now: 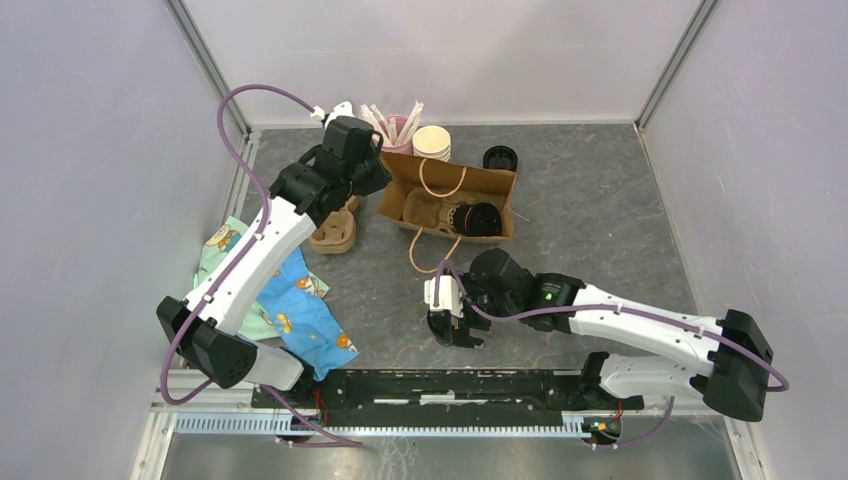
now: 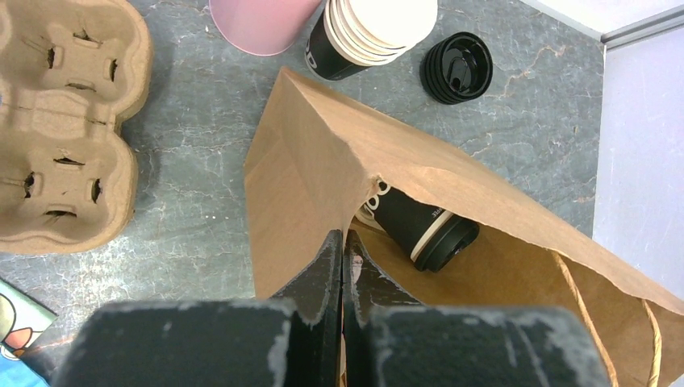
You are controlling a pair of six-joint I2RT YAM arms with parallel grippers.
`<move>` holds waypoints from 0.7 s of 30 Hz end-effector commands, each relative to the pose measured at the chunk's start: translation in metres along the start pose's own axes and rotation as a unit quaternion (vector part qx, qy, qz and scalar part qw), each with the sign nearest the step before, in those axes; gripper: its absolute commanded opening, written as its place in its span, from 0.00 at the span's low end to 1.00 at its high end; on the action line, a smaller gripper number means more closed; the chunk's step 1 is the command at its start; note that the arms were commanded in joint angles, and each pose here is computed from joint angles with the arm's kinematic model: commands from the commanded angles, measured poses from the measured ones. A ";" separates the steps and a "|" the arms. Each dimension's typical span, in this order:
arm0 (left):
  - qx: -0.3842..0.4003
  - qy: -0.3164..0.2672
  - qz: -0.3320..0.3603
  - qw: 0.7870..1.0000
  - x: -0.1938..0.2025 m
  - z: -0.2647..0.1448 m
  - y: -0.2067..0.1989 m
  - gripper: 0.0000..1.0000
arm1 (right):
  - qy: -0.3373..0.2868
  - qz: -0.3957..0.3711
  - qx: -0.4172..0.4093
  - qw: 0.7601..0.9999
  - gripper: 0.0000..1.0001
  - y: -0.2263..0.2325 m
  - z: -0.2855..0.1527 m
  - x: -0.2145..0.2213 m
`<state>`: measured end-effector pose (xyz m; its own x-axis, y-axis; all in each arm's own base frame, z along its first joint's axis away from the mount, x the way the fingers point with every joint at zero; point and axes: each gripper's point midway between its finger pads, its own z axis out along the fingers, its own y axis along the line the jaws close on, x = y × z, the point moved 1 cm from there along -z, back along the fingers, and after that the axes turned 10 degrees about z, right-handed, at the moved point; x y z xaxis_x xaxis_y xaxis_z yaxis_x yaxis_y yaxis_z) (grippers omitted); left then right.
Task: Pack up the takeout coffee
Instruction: Pick up the coffee cup from the center of the board.
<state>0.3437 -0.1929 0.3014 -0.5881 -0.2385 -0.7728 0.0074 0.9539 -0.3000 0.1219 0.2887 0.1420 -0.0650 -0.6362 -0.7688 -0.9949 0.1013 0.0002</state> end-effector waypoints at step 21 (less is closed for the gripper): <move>0.030 -0.022 0.021 0.999 -0.011 -0.005 0.001 0.02 | 0.004 -0.014 0.017 1.000 0.53 -0.005 -0.027 -0.020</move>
<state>0.3462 -0.1915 0.2974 -0.5980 -0.2485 -0.7620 0.0145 0.9472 -0.3202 0.1236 0.2848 0.1363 -0.0724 -0.6783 -0.7312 -0.9945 0.1042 0.0018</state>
